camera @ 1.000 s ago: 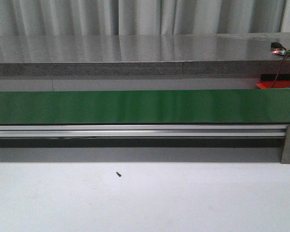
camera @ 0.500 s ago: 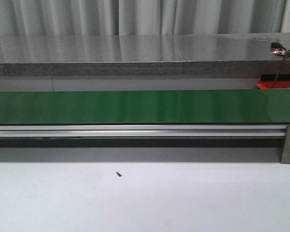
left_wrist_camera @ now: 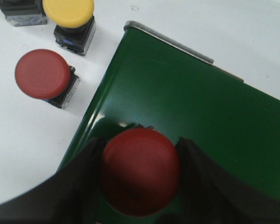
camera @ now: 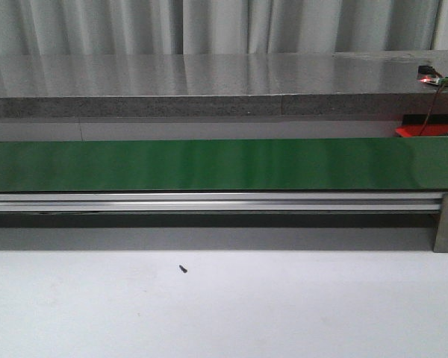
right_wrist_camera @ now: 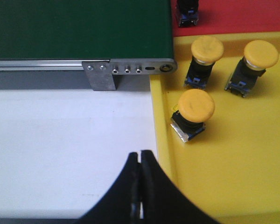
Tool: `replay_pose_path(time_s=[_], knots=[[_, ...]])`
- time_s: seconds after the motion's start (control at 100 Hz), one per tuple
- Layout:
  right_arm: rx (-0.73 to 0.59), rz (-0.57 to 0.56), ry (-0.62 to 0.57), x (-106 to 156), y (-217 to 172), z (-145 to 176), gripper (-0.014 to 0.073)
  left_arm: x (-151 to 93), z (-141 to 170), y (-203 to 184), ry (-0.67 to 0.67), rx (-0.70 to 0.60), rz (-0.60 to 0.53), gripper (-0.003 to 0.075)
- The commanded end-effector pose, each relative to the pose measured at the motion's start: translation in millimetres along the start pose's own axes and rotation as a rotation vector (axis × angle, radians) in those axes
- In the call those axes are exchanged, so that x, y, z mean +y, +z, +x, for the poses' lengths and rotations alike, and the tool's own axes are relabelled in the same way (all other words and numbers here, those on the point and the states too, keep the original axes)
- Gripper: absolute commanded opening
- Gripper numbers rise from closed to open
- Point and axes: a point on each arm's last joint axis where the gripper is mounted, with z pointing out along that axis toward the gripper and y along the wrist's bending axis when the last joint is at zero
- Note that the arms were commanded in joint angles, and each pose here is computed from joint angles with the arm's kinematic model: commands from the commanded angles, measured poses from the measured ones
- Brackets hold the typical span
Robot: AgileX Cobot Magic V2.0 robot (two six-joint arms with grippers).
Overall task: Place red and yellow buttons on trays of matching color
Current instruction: 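Lower the red button onto the belt and open the left gripper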
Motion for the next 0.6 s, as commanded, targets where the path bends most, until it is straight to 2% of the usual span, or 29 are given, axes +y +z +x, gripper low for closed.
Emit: replay_pose_path(time_s=[0.0,0.1,0.25,0.32,0.59], knots=[[-0.081,0.005,-0.012,0,-5,-12,-0.0066,-8,-10,-23,0.009,-0.118,0.025,0.0151],[-0.081,0.005,-0.012,0,-5,-12,-0.0066,-8,-10,-23,0.009,-0.116,0.030,0.0227],[-0.081,0.005,-0.012,0,-5,-12,-0.0066,-11,-10,-23,0.016,-0.116,0.066,0.0494],[-0.081,0.005,-0.012,0,-5,-12,-0.0066,-12,-10,-23,0.010,-0.117,0.072,0.0575],[-0.081,0.005,-0.012,0,-5,-12,-0.0066,-13,-12,-38,0.008,-0.158,0.081,0.0587]])
